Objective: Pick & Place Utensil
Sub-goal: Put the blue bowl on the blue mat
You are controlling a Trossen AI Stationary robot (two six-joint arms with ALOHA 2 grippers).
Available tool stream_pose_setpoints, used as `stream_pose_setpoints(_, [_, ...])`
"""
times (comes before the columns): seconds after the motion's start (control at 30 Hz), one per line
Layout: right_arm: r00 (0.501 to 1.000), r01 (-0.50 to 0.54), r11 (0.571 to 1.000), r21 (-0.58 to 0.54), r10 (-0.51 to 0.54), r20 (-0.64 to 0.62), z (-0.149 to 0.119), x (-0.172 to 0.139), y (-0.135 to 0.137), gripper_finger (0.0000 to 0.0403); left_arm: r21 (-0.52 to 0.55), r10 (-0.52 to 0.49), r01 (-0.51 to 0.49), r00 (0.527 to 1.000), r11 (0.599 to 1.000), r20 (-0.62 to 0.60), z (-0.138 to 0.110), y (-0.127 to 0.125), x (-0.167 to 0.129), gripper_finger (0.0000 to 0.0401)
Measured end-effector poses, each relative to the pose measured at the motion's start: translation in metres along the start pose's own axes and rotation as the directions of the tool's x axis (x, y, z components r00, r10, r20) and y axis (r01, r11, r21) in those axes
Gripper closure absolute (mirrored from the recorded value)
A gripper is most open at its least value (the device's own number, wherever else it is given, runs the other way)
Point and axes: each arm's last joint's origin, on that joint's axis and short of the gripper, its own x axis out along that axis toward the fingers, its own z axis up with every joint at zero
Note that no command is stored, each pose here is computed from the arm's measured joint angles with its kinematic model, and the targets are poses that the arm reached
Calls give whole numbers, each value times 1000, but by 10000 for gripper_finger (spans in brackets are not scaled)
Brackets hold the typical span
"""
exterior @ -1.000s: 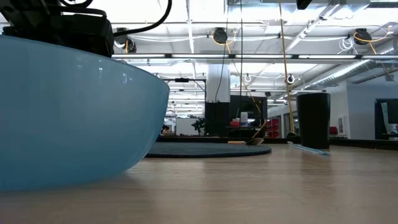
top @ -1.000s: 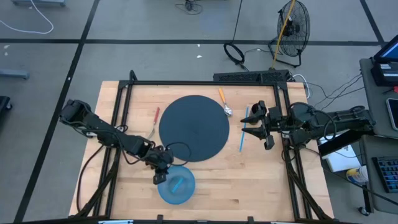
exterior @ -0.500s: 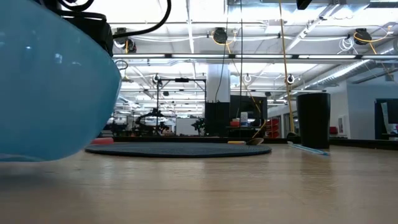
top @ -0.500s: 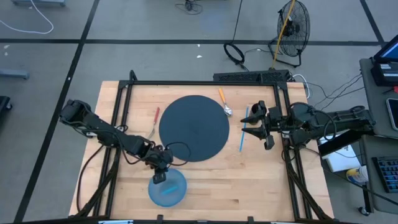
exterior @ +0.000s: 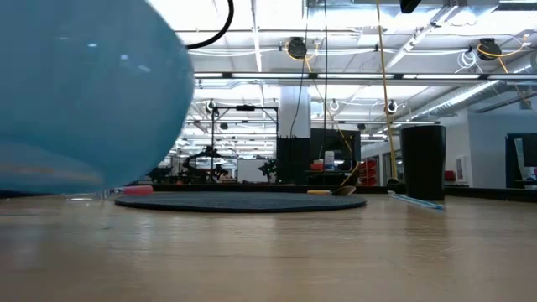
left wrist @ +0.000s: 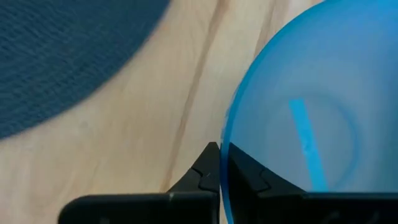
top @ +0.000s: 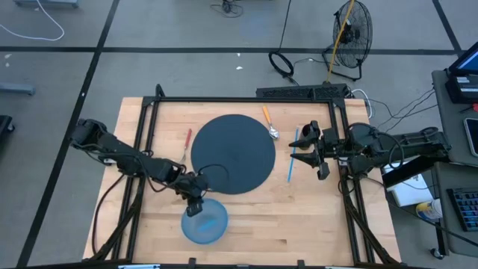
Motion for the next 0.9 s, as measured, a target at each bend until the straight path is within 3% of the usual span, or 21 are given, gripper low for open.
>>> stream_pose_setpoints(0.23, [1000,0,1000,2,0,0,0,0,0,248,-104,11,0,994,995,113,16,12,-20,392])
stream_pose_setpoints(0.57, [1000,0,1000,2,0,0,0,0,0,248,-265,114,-51,967,963,228,39,43,-37,396])
stream_pose_setpoints(0.9, [1000,29,1000,2,-29,4,0,0,-1,248,-424,276,-140,920,895,278,52,74,-46,394])
